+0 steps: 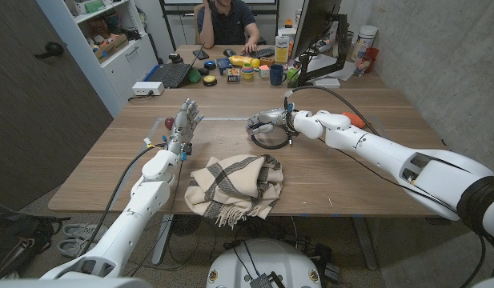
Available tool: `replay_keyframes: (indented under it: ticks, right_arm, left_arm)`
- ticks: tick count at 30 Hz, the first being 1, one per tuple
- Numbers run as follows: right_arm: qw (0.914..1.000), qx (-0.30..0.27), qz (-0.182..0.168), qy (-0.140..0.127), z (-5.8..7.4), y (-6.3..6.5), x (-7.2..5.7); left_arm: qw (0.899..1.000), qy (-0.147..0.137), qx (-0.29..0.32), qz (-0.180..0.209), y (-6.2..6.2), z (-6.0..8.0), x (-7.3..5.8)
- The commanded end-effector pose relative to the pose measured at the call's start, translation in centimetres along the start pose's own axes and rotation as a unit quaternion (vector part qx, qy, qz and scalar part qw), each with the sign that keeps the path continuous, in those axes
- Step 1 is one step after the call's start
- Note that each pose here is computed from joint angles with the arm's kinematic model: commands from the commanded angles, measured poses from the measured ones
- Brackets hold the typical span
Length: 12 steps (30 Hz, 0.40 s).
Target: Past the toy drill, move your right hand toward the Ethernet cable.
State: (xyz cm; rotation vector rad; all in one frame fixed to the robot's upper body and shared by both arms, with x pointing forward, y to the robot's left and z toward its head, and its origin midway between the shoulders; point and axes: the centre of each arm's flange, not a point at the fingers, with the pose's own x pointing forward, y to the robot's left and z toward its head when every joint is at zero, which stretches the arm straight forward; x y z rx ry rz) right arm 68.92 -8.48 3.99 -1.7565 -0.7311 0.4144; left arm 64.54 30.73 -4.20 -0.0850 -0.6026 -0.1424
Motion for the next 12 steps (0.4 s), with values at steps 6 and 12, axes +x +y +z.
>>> replay_keyframes:
  ticks: [6, 12]
  right_arm:
    - [1.0000, 0.007, 0.000, 0.000, -0.18, -0.15, 0.13]
    - [0.9999, 0.011, 0.000, 0.002, -0.30, -0.16, 0.07]
  left_arm:
    - [1.000, 0.002, -0.001, -0.004, -0.10, -0.06, 0.42]
    - [1.000, 0.003, -0.001, -0.005, -0.13, -0.08, 0.58]
